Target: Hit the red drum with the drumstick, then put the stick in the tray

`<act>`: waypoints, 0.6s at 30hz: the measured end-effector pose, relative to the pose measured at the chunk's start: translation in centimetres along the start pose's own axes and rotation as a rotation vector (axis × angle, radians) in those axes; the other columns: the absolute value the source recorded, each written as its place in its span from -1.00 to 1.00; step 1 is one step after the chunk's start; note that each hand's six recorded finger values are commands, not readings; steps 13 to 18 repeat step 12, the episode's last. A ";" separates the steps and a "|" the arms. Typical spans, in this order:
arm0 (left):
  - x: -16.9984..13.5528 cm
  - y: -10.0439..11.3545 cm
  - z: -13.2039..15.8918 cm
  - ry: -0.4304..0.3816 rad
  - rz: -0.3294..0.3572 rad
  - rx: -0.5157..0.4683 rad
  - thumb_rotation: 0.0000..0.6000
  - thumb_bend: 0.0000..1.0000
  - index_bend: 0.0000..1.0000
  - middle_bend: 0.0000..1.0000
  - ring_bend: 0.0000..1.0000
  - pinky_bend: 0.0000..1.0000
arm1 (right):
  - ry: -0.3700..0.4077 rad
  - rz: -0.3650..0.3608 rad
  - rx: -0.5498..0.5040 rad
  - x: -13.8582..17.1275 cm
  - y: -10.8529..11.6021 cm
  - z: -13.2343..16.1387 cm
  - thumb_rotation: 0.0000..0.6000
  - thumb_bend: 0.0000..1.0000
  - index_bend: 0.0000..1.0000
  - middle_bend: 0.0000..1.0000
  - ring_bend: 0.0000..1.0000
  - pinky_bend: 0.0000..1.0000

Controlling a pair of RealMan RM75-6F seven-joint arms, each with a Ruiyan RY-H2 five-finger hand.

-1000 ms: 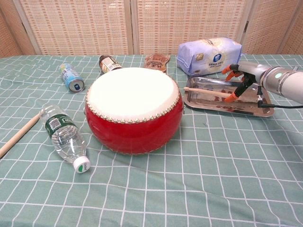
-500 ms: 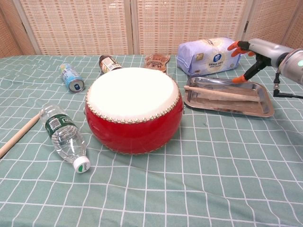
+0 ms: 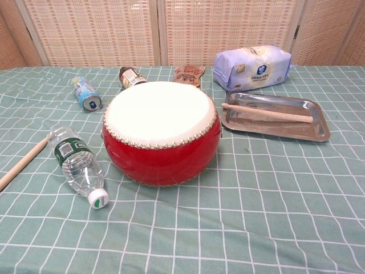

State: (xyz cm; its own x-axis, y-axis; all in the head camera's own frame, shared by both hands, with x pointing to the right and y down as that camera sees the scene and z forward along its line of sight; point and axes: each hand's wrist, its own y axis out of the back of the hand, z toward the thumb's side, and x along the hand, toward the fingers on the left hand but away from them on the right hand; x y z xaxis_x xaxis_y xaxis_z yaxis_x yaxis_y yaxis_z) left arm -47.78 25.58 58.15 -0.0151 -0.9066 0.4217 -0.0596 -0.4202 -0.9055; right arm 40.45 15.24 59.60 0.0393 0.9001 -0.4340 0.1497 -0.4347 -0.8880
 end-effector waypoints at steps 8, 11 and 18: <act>0.2 0.4 0.8 -0.016 0.011 0.005 1.00 -0.41 -1.00 -1.00 -1.00 -0.97 | -0.024 -0.006 -0.029 7.3 -0.2 -1.7 1.00 -0.37 -0.95 -0.87 -1.00 -0.99; 0.2 0.6 0.8 -0.017 0.015 0.006 1.00 -0.41 -1.00 -1.00 -1.00 -0.96 | -0.016 -0.019 -0.046 8.6 0.0 -1.6 1.00 -0.37 -0.95 -0.87 -1.00 -0.99; 0.2 0.6 0.8 -0.017 0.017 0.006 1.00 -0.41 -1.00 -1.00 -1.00 -0.97 | -0.013 -0.025 -0.049 8.8 0.1 -1.6 1.00 -0.37 -0.95 -0.87 -1.00 -0.99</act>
